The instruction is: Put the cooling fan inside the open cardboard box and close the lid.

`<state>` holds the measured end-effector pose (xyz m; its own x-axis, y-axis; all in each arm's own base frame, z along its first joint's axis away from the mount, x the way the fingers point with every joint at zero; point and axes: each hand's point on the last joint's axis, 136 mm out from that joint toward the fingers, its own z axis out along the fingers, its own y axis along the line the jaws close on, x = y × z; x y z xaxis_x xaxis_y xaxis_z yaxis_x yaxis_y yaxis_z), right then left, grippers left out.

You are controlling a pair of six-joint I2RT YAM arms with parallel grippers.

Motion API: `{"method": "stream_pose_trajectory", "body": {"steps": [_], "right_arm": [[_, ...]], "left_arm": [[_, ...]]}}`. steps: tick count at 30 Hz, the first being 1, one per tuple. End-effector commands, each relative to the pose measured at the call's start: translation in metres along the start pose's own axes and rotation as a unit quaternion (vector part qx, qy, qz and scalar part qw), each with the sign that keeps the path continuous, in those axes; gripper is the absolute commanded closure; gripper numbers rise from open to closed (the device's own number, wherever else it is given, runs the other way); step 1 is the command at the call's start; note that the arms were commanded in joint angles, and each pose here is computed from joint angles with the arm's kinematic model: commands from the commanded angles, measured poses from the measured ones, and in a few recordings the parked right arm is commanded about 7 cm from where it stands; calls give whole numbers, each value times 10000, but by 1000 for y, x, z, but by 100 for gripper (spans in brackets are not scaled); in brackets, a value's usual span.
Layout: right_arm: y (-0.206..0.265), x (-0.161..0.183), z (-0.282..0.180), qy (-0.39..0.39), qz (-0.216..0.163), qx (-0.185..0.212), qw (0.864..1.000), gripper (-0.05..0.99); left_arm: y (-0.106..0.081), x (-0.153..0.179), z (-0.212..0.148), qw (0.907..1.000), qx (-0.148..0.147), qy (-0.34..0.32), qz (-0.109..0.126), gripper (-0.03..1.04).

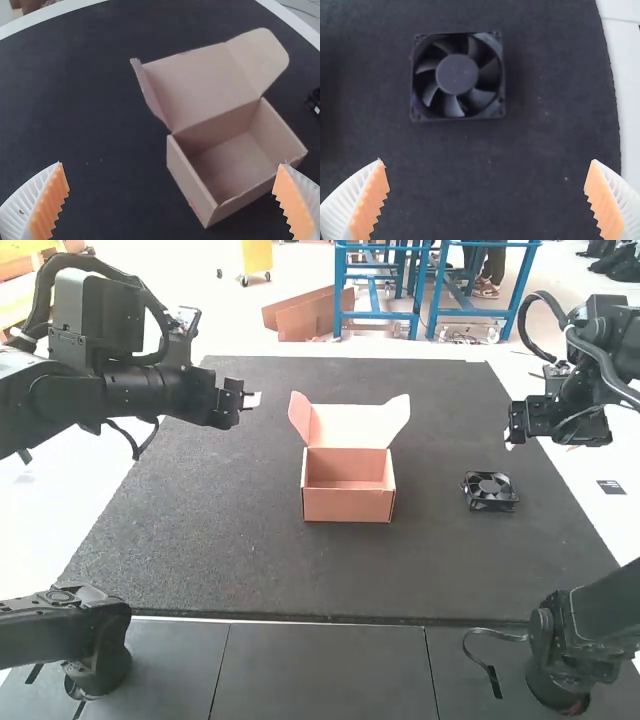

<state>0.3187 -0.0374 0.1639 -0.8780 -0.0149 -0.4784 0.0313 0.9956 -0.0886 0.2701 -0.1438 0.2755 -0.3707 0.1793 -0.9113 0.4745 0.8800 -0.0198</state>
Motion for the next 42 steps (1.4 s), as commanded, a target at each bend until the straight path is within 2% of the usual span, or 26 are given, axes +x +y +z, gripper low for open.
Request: {"method": "stream_pose_trajectory", "body": {"steps": [1,8,13,21,42], "right_arm": [[-17,-8,4,43,32,110,9999,3],[-36,-1,31,498,185,137,9985,4],[-34,5,52,767,192,-21,9969,3],[-29,1,84,914,249,-150,9954,4],[-37,-7,134,1144,417,-111,9925,3]], "left_arm": [[-12,-15,-4,9998,159,-151,-31,4],[-15,-11,-3,9998,186,-28,2,4],[-15,-11,-2,9998,180,-43,-1,4],[-15,-11,-2,9998,179,-43,2,4],[-15,-12,-6,9998,177,10,10,4]]}}
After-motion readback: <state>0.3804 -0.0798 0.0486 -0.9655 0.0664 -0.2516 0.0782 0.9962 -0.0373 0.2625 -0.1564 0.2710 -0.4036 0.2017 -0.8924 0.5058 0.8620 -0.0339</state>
